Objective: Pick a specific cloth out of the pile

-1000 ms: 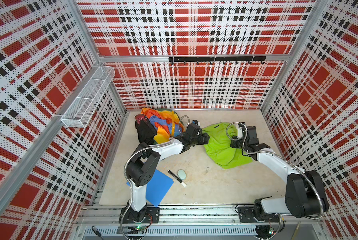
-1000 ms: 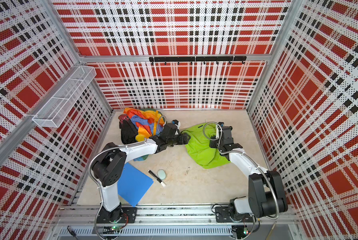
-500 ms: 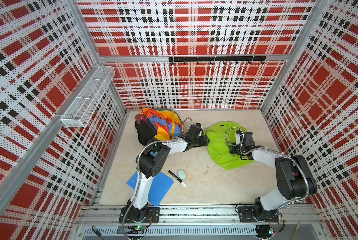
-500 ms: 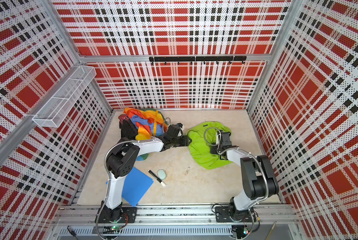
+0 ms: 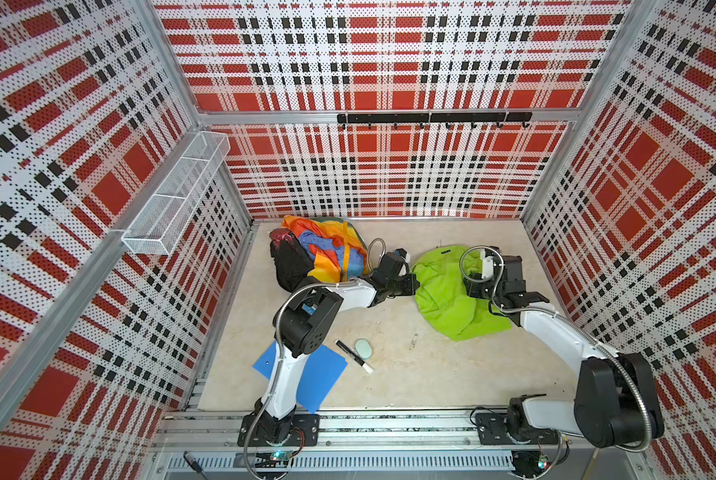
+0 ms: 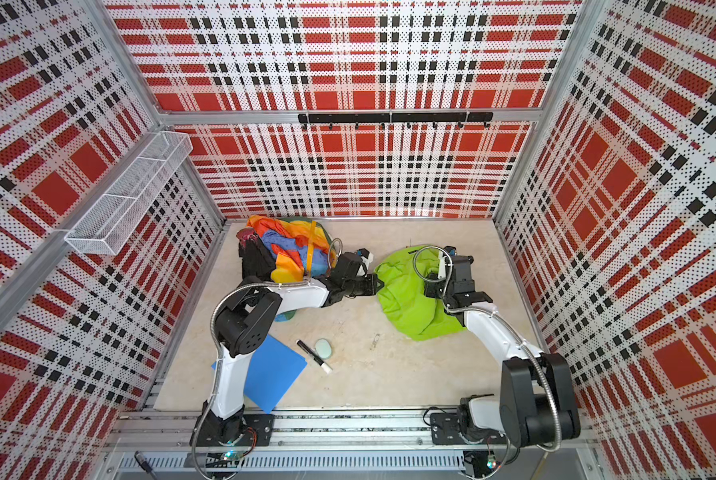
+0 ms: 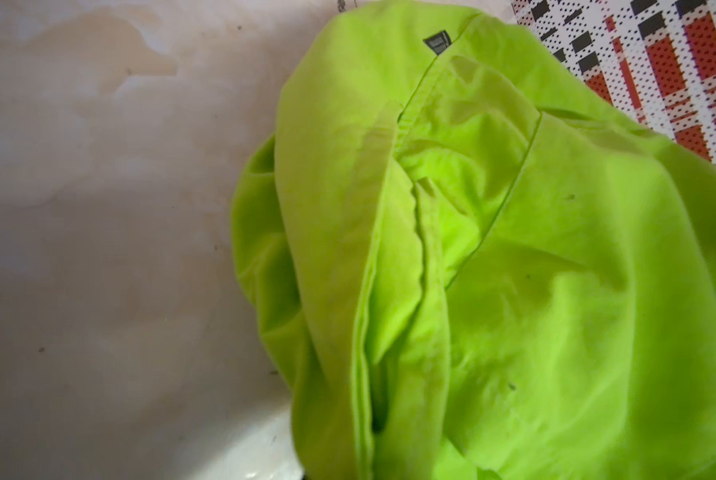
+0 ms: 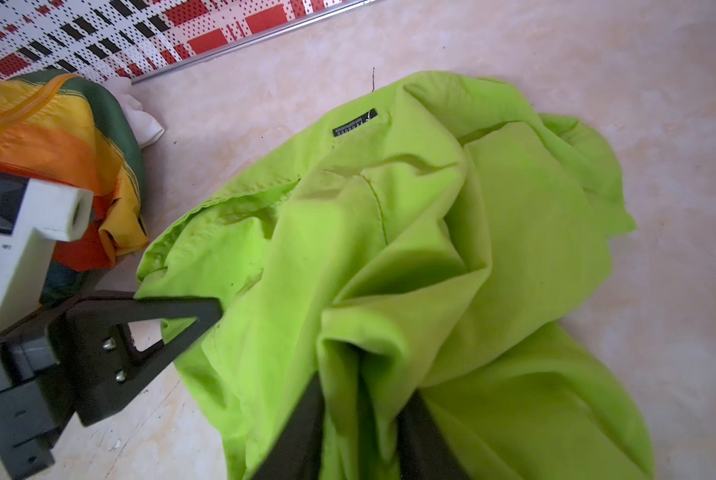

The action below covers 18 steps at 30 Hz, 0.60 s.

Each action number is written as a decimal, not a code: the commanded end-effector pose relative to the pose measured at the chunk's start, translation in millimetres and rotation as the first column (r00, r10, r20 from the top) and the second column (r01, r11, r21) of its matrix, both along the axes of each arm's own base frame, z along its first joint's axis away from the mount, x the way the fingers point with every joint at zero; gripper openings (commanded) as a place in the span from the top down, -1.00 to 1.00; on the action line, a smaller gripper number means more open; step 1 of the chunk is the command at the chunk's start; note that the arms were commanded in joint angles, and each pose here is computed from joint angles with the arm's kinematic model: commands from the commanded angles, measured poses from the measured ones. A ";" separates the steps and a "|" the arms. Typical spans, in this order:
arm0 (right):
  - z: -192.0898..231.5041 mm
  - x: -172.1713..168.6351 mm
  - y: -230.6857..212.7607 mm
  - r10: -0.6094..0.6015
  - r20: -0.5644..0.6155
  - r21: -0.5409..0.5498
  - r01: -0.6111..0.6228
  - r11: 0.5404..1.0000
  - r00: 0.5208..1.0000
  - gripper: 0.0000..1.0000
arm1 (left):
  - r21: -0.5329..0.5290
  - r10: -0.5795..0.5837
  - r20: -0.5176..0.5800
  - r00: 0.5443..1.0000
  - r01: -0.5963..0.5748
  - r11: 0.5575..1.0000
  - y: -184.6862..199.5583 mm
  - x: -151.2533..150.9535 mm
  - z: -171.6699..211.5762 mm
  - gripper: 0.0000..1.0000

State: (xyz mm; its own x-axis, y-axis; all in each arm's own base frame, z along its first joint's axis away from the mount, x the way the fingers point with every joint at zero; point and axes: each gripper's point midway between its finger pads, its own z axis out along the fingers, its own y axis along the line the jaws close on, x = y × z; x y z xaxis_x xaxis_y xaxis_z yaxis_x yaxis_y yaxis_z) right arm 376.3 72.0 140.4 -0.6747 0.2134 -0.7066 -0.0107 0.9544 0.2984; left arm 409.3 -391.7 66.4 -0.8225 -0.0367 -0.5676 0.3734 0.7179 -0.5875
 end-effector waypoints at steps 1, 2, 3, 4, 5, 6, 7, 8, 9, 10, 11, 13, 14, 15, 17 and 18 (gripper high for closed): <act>26.3 4.5 -3.0 -0.064 0.036 0.049 0.062 0.997 0.997 -1.00 | -0.081 -0.009 0.097 0.995 0.017 0.997 -5.0 1.1 53.8 0.90; 28.2 4.3 -3.1 -0.064 0.038 0.047 0.062 0.997 0.997 -1.00 | -0.089 -0.013 0.106 0.994 0.023 0.996 -5.4 0.1 59.7 0.76; 29.5 4.1 -3.8 -0.064 0.040 0.043 0.062 0.997 0.997 -1.00 | -0.102 -0.022 0.113 0.993 0.034 0.994 -6.8 -1.6 66.4 0.37; 30.0 3.9 -3.4 -0.061 0.039 0.040 0.059 0.997 0.997 -1.00 | -0.115 -0.031 0.124 0.992 0.045 0.992 -8.3 -3.0 72.8 0.09; 28.6 3.4 -3.6 -0.058 0.033 0.035 0.057 0.998 0.998 -1.00 | -0.122 -0.035 0.133 0.991 0.052 0.991 -9.2 -4.2 77.9 -0.01; 27.7 3.4 -4.2 -0.058 0.029 0.031 0.057 0.998 0.998 -1.00 | -0.129 -0.036 0.140 0.989 0.055 0.990 -9.7 -4.8 82.6 -0.08; 27.3 3.5 -5.2 -0.063 0.028 0.026 0.062 0.998 0.998 -1.00 | -0.132 -0.035 0.145 0.989 0.054 0.990 -9.3 -4.7 85.8 -0.12; 24.5 3.0 -7.7 -0.075 0.022 0.016 0.074 0.997 0.997 -1.00 | -0.133 -0.032 0.145 0.989 0.052 0.990 -9.0 -4.3 87.0 -0.11; 23.0 2.3 -11.9 -0.095 0.017 0.002 0.095 0.996 0.995 -1.00 | -0.135 -0.029 0.143 0.989 0.048 0.990 -8.0 -3.4 87.3 -0.11; 21.5 1.4 -18.4 -0.124 0.012 -0.018 0.124 0.992 0.992 -1.00 | -0.135 -0.026 0.138 0.990 0.045 0.990 -7.2 -2.9 87.1 -0.12; 19.4 -0.4 -24.9 -0.155 0.006 -0.039 0.155 0.987 0.988 -1.00 | -0.133 -0.024 0.133 0.991 0.042 0.990 -6.5 -2.2 85.9 -0.16; 15.2 -3.3 -34.9 -0.192 -0.003 -0.073 0.191 0.979 0.981 -1.00 | -0.117 -0.021 0.128 0.992 0.036 0.992 -5.0 -1.8 82.9 -0.34; 9.5 -4.7 -35.9 -0.187 -0.019 -0.070 0.185 0.980 0.982 -1.00 | -0.113 -0.023 0.128 0.992 0.037 0.993 -4.8 -1.8 82.1 -0.36; 2.9 -6.1 -37.2 -0.185 -0.039 -0.062 0.182 0.981 0.982 -1.00 | -0.111 -0.023 0.126 0.992 0.037 0.993 -5.0 -1.5 80.8 -0.36; -13.9 -11.0 -39.0 -0.185 -0.078 -0.048 0.182 0.982 0.980 -1.00 | -0.104 -0.035 0.110 0.993 0.046 0.993 -8.0 0.1 75.0 -0.32; -21.0 -13.2 -39.7 -0.188 -0.091 -0.040 0.185 0.982 0.978 -1.00 | -0.101 -0.043 0.099 0.994 0.053 0.993 -11.0 0.6 71.1 -0.31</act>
State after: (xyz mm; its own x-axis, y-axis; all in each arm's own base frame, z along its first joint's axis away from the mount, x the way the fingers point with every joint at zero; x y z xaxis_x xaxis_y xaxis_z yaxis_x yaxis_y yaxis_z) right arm 367.5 38.4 135.2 -0.6794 0.2958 -0.6715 0.1629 0.9531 0.2550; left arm 406.7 -395.7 131.9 -0.7670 -0.0723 -0.6375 0.4484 0.6504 -0.6132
